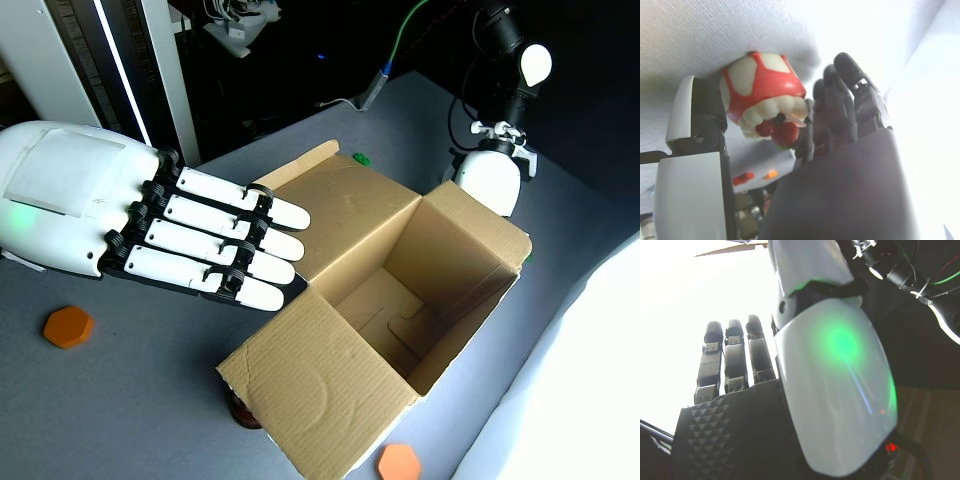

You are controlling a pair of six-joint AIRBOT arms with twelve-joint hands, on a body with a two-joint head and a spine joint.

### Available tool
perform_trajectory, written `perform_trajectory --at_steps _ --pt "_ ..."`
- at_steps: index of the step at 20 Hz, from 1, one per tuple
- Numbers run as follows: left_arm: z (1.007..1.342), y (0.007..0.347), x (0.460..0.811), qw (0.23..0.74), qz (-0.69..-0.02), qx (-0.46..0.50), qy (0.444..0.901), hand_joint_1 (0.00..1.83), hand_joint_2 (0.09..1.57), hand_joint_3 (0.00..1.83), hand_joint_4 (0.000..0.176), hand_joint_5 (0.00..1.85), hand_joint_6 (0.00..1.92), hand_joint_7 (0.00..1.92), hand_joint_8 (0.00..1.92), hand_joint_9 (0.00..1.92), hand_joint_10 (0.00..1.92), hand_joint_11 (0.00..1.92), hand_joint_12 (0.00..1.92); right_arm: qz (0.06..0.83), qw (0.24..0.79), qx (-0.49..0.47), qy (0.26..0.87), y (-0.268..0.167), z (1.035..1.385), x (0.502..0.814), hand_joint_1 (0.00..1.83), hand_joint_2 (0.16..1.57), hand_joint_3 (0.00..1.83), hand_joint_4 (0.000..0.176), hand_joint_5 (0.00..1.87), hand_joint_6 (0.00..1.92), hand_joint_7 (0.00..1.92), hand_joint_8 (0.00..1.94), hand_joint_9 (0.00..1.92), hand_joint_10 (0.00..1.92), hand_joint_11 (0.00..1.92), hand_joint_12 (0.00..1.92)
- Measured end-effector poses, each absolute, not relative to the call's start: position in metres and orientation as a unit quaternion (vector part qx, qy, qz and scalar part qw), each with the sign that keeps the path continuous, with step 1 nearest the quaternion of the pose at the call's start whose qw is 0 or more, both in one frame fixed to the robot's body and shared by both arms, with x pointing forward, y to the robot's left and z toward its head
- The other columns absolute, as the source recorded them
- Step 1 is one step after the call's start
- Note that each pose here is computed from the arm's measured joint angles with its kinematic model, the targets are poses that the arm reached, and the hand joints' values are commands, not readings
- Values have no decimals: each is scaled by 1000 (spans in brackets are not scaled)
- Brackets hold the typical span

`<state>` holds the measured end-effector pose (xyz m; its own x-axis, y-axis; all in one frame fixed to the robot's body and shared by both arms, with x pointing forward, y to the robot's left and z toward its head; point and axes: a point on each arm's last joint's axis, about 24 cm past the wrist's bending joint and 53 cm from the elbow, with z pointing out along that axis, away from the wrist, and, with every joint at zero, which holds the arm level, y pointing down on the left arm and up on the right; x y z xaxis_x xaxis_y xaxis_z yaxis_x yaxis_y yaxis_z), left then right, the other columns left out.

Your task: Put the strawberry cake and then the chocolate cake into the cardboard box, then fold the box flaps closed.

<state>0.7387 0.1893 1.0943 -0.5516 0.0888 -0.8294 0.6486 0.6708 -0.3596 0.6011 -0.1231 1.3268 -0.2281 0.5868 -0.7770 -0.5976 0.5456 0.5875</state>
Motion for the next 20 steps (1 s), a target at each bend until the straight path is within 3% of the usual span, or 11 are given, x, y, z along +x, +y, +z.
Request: perform_trajectory --at_steps 2,3,4,5,8,9,10,11,12,14,20 --pt "1095 188 739 416 -339 225 813 1249 1047 1 79 510 81 521 96 287 940 71 1646 477 621 -4 622 -123 1327 601 1136 1004 3 37 40 3 32 2 24 2 0 153" --pt "1096 187 739 417 -341 223 812 1262 1056 2 76 468 268 391 513 247 1176 97 1731 477 621 -4 622 -123 1327 601 1139 1008 5 37 37 2 36 4 29 3 0 153" --pt "1096 187 739 417 -342 222 812 1247 1050 0 71 281 819 221 965 231 1390 134 1791 477 621 -4 622 -123 1327 601 1150 1002 2 38 51 6 40 3 32 4 0 103" --pt "1096 186 738 415 -344 223 812 1226 1052 1 75 152 1186 119 1220 201 1519 152 1818 477 621 -4 622 -123 1327 601 1145 1002 1 35 56 6 42 2 40 6 0 124" --pt "1092 182 734 409 -343 232 813 1208 1067 6 16 251 1383 129 1628 233 1786 282 1915 477 621 -4 622 -123 1327 601 1128 1008 4 37 45 4 41 5 42 6 0 134" --pt "1092 179 732 408 -345 234 813 1228 1081 10 0 291 1413 176 1650 267 1785 295 1920 477 621 -5 622 -123 1327 601 1138 1010 4 36 48 4 41 3 39 4 0 113" --pt "1093 177 731 407 -348 234 811 1101 1229 23 0 585 1466 206 1699 290 1816 323 1921 477 621 -5 622 -123 1327 601 1144 1008 2 36 52 4 40 1 37 2 0 89" --pt "1093 174 728 405 -351 237 811 1085 1255 16 0 663 1454 242 1727 312 1843 344 1921 477 621 -5 622 -123 1327 601 1144 1009 3 30 59 7 34 0 32 0 0 85" --pt "1093 172 725 402 -353 239 810 1080 1327 16 0 646 1517 436 1760 316 1905 365 1921 477 621 -4 622 -123 1327 601 1143 1010 3 29 59 7 40 3 38 3 0 86" --pt "1092 165 717 395 -359 248 808 1101 1328 2 0 664 1447 539 1756 378 1920 411 1921 477 622 -4 621 -123 1327 601 1132 1009 2 30 72 9 45 2 48 6 0 185" --pt "1112 160 704 401 -371 259 797 1075 1356 8 0 612 1528 512 1795 381 1921 421 1921 477 622 -4 621 -123 1327 601 1130 1015 3 23 70 0 52 1 53 3 0 239"
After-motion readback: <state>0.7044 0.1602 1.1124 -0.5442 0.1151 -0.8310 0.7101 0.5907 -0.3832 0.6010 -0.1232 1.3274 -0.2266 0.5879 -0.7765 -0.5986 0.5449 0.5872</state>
